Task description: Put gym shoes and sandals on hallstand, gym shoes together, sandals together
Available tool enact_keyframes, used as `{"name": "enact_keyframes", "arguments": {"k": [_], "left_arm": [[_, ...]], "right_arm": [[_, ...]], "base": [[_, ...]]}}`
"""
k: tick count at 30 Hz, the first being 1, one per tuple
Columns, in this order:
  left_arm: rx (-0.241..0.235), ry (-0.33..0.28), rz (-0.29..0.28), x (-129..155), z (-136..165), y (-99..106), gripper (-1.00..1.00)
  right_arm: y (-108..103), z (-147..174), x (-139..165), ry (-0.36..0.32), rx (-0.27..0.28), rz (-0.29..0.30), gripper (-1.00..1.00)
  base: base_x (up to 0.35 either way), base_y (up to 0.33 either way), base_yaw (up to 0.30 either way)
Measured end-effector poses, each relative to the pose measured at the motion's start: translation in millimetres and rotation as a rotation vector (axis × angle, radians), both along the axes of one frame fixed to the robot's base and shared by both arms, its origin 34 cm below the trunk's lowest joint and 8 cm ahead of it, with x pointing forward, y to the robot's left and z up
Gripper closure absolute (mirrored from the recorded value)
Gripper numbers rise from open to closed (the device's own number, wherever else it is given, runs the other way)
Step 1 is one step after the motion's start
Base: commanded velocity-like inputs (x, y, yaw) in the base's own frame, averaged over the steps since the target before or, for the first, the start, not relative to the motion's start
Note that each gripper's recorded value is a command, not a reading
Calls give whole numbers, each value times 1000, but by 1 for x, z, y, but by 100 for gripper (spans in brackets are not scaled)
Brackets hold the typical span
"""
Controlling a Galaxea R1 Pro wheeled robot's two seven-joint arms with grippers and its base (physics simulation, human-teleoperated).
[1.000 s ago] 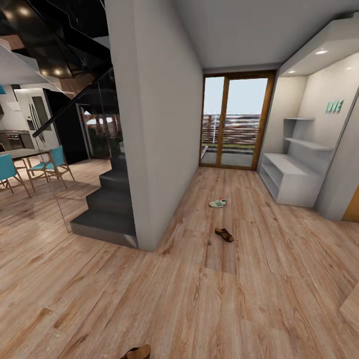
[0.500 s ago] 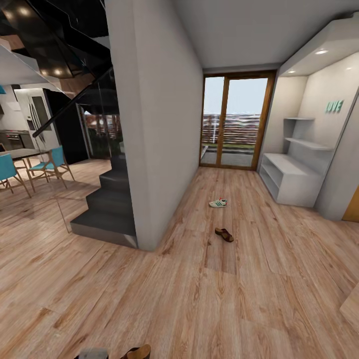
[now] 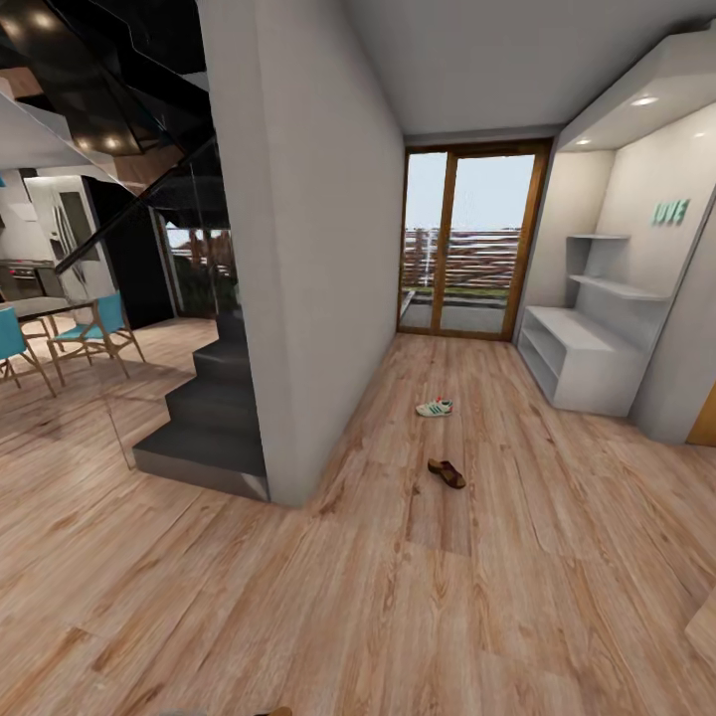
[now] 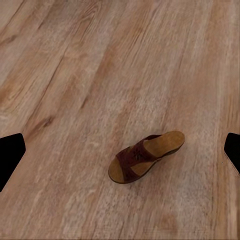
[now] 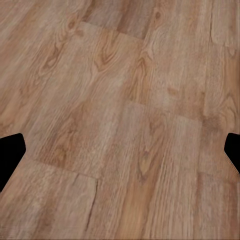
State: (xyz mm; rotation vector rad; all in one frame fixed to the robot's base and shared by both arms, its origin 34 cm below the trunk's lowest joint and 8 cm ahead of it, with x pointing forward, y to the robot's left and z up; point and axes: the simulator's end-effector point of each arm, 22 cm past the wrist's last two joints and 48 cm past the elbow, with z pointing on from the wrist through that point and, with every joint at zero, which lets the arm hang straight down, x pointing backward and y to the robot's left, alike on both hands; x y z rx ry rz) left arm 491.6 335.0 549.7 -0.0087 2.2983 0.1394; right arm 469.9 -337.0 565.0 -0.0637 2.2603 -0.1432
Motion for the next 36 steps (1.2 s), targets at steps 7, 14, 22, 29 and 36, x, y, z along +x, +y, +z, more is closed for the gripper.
{"name": "enact_keyframes", "arguments": {"k": [7,14,22,29,36], "left_arm": [[-3,-1,5,0,0,0,-100],[-4,-1,7,0,0,0,-100],[-4,-1,7,0,0,0,-100],[-3,-1,9,0,0,1,-100],[-2,-1,8,0,0,1,-100]], "right_arm": [[1,0,0,-4,1,3,-100],[1,2,2,-9,0,-1,-100],[0,2,3,-10,-1,-3,-100],[0,2,2,-10,-1,-4,-100],[0,2,2,-10,-1,-5,-100]], "base": [[258,-185,0],[239,-233,0],[183,-284,-6],[189,-290,-164],[261,-231,-270]]}}
